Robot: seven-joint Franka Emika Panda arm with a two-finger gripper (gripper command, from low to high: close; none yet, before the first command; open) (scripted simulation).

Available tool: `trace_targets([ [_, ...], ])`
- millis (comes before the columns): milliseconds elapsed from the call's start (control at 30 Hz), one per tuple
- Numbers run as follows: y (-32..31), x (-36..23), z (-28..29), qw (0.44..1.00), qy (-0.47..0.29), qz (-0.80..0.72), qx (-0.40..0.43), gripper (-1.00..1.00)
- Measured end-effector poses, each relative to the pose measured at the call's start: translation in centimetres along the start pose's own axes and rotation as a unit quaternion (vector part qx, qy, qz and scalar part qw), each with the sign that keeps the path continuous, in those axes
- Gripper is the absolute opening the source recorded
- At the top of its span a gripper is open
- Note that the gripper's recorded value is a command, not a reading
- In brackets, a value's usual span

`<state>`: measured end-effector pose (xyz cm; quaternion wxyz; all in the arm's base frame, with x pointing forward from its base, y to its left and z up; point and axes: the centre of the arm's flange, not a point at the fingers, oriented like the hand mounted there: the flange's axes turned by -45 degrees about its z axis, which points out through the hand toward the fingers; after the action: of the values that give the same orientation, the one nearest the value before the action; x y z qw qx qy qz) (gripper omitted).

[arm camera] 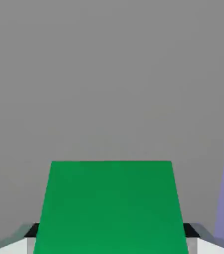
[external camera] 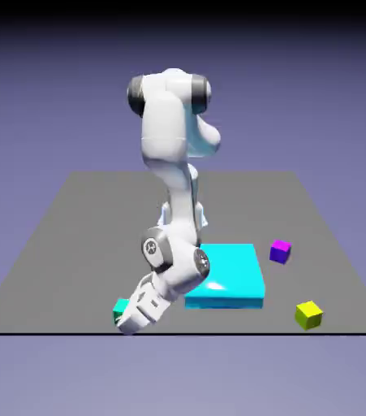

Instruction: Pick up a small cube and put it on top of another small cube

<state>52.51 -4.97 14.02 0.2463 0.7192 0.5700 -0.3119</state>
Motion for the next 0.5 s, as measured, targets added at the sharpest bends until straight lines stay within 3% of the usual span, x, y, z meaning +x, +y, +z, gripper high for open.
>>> trace_targets([
  [500,-19.1,-1.6,-6.1,0.99,0.0,0.095,0.1,-1.0],
])
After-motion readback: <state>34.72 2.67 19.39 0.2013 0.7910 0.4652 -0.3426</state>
